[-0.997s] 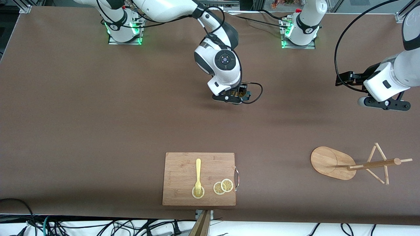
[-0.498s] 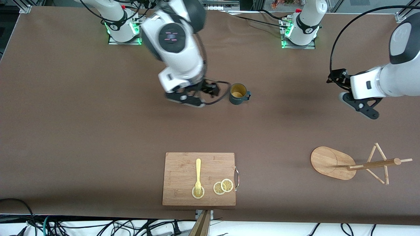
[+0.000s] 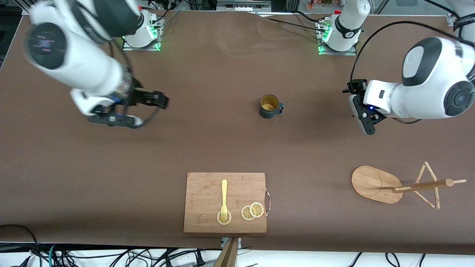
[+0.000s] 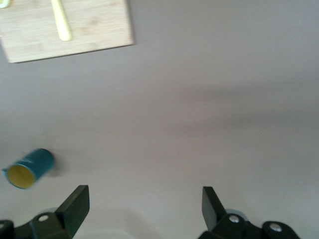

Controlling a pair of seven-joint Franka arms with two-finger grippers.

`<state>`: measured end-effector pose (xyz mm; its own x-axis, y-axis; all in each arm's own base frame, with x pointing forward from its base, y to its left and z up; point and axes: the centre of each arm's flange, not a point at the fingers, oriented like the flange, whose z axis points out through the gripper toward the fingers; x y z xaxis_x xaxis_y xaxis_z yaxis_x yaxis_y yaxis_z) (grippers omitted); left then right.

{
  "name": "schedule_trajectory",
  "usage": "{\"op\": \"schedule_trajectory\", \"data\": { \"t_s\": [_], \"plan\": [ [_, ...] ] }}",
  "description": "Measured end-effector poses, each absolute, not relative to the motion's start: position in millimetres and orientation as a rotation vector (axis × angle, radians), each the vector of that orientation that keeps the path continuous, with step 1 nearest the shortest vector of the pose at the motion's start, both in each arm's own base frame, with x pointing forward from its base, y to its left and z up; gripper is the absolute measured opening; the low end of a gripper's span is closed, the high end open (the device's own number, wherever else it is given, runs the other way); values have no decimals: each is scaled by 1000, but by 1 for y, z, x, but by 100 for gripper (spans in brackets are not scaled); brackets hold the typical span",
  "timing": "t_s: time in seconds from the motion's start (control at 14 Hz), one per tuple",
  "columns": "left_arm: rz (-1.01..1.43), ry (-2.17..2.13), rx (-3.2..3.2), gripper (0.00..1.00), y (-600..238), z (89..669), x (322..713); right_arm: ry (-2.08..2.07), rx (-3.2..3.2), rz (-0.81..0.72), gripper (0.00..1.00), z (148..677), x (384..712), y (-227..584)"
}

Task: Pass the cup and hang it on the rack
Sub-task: 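Release the mug with the right gripper while the left gripper approaches, then grasp the mug handle with the left gripper while the right retracts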

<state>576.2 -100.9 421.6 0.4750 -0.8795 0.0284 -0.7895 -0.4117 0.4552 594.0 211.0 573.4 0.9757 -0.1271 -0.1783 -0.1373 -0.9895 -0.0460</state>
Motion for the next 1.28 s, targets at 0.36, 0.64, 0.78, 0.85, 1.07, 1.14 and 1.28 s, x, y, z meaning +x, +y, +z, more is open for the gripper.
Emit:
{"op": "schedule_trajectory", "data": {
  "t_s": [0.36, 0.64, 0.78, 0.85, 1.07, 1.14, 1.28],
  "plan": [
    [-8, -1593, 2031, 100, -109, 343, 562, 202, -3078, 243, 100, 597, 550, 98],
    [144, -1551, 1944, 100, -110, 294, 539, 206, -3099, 162, 100, 583, 511, 67],
    [246, -1510, 1912, 100, -110, 272, 526, 176, -3108, 158, 100, 574, 511, 48],
    [292, -1498, 1898, 100, -109, 262, 520, 141, -3112, 162, 100, 570, 513, 39],
    [423, -1494, 1836, 100, -109, 235, 504, -43, -3186, 137, 100, 574, 519, 35],
    [467, -1487, 1807, 100, -110, 224, 500, -105, -3204, 114, 100, 581, 521, 37],
    [550, -1487, 1747, 100, -111, 201, 491, -159, -3213, 64, 100, 597, 527, 44]
  ]
}}
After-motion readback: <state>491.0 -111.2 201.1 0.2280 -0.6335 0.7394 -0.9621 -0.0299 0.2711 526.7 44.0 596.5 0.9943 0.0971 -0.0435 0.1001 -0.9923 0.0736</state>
